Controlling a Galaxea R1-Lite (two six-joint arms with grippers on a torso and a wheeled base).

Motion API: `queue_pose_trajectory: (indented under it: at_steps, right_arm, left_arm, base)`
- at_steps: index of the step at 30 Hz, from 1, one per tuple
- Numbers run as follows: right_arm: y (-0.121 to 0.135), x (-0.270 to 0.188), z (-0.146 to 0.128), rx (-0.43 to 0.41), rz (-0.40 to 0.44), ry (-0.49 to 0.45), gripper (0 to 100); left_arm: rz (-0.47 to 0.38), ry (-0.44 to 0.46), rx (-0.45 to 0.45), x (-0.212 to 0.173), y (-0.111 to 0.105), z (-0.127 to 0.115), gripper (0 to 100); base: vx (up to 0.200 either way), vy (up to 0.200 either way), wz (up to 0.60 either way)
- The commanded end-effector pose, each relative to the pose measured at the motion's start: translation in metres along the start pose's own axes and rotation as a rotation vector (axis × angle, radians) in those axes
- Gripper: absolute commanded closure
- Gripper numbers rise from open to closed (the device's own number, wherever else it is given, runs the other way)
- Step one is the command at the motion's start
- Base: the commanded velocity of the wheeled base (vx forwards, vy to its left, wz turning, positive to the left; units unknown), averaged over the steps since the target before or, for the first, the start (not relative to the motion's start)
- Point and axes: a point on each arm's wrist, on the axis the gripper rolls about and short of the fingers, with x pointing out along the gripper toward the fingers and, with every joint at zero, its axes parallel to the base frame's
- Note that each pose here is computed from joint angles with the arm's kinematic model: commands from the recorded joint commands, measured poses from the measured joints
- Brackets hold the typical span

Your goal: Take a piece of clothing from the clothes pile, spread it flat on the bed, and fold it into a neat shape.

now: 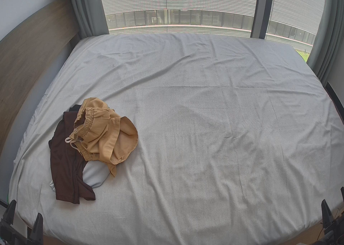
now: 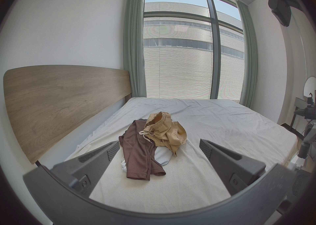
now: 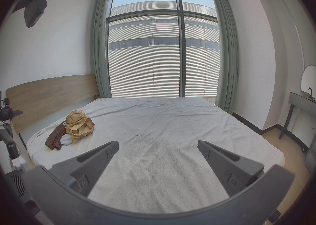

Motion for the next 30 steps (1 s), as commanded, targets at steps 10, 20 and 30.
queue_pose_trajectory:
  at_steps: [10,20,30]
  right_arm:
    - [0.0,0.0,-0.005,0.001,-0.001,0.002,0]
    - [0.0,0.0,-0.005,0.003,0.002,0.0,0]
    - [0.0,0.0,-0.005,0.003,0.002,0.0,0]
  left_arm:
    - [0.001,-0.163,-0.025,-0.011,-0.001,0.065,0]
    - [-0.189,0.011,-0.161,0.016,-0.004,0.08,0]
    - [-0.205,0.052,-0.283,0.089,-0.011,0.149,0]
  base:
    - [0.0,0.0,0.0]
    - [0.0,0.0,0.0]
    - [0.0,0.0,0.0]
